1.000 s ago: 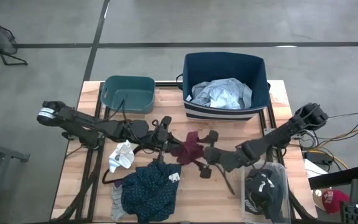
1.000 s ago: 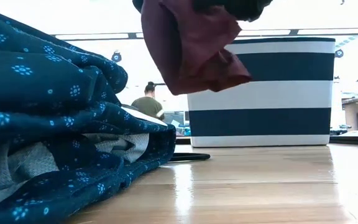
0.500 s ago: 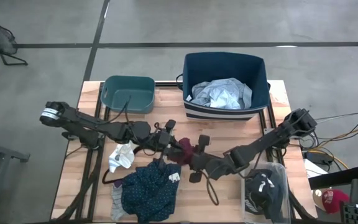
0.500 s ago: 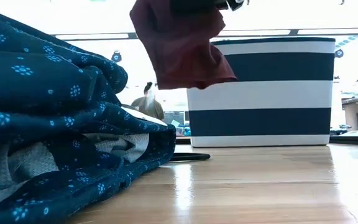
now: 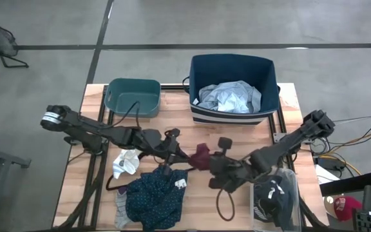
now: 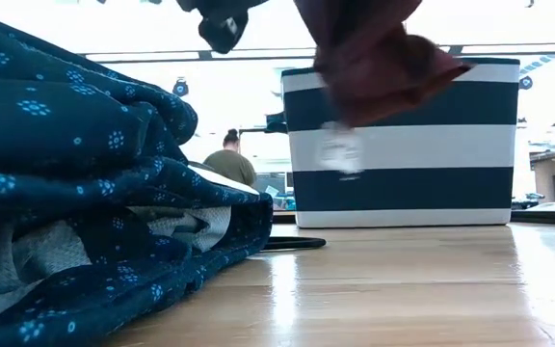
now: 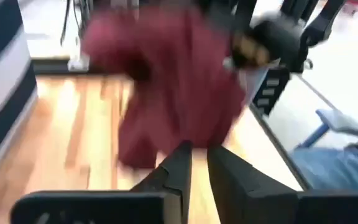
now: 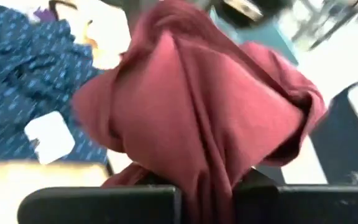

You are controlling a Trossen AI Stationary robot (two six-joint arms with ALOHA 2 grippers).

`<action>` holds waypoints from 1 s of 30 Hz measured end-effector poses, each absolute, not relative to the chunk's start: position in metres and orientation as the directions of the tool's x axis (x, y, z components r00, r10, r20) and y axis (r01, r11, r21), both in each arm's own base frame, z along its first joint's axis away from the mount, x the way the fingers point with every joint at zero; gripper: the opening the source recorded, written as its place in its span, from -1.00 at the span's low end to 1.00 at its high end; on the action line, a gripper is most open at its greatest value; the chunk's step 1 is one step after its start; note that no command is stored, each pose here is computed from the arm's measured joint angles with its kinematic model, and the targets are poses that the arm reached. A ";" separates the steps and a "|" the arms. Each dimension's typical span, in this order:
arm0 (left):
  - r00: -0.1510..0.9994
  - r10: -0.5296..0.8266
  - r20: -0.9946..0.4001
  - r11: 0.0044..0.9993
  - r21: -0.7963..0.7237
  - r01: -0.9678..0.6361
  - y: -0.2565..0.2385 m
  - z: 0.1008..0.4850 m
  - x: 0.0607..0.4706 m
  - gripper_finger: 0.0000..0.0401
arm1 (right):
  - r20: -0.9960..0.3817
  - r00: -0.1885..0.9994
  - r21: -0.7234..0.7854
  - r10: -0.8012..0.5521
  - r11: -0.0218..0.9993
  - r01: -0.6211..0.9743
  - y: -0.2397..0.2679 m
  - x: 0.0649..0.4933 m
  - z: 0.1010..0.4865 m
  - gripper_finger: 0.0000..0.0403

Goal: Pick & Place Cloths
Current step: Put the red underwear into the transparent bin

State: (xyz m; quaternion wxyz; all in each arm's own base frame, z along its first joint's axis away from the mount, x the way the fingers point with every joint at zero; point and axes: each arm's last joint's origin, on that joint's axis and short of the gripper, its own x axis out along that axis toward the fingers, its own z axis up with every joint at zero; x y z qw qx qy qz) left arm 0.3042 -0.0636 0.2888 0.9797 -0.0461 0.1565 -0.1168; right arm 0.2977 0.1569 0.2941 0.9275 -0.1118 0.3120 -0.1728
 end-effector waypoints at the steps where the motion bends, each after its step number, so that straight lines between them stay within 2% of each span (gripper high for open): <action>1: 0.918 -0.238 -0.318 0.970 -0.128 0.207 -0.063 0.287 0.303 -0.67 | -0.563 0.733 -0.298 -0.383 0.921 0.253 0.157 0.294 0.299 -0.93; 8: 0.902 -0.219 -0.371 0.975 -0.123 0.186 -0.062 0.278 0.301 -0.28 | -0.746 0.583 -0.200 -0.323 0.943 0.267 0.154 0.266 0.331 -0.93; 11: 0.893 -0.219 -0.394 0.974 -0.143 0.176 -0.062 0.274 0.300 -0.18 | -0.832 0.489 -0.120 -0.263 0.945 0.303 0.150 0.254 0.348 -0.93; 17: 0.890 -0.221 -0.400 0.974 -0.145 0.176 -0.063 0.270 0.299 -0.16 | -0.933 0.331 0.018 -0.141 0.901 0.433 0.141 0.230 0.386 -0.93; 20: 0.891 -0.219 -0.398 0.974 -0.144 0.175 -0.063 0.270 0.299 -0.16 | -0.940 0.339 0.180 0.024 0.881 0.438 0.141 0.221 0.405 -0.93; 23: 0.892 -0.217 -0.398 0.974 -0.143 0.173 -0.063 0.271 0.299 -0.17 | -0.922 0.365 0.306 0.133 0.828 0.470 0.139 0.212 0.425 -0.93; 26: 0.890 -0.215 -0.401 0.975 -0.142 0.172 -0.063 0.270 0.299 -0.17 | -0.913 0.337 0.375 0.231 0.800 0.469 0.142 0.199 0.434 -0.94; 30: 0.891 -0.216 -0.399 0.975 -0.141 0.173 -0.064 0.270 0.299 -0.17 | -0.921 0.271 0.389 0.280 0.715 0.581 0.155 0.185 0.428 -0.94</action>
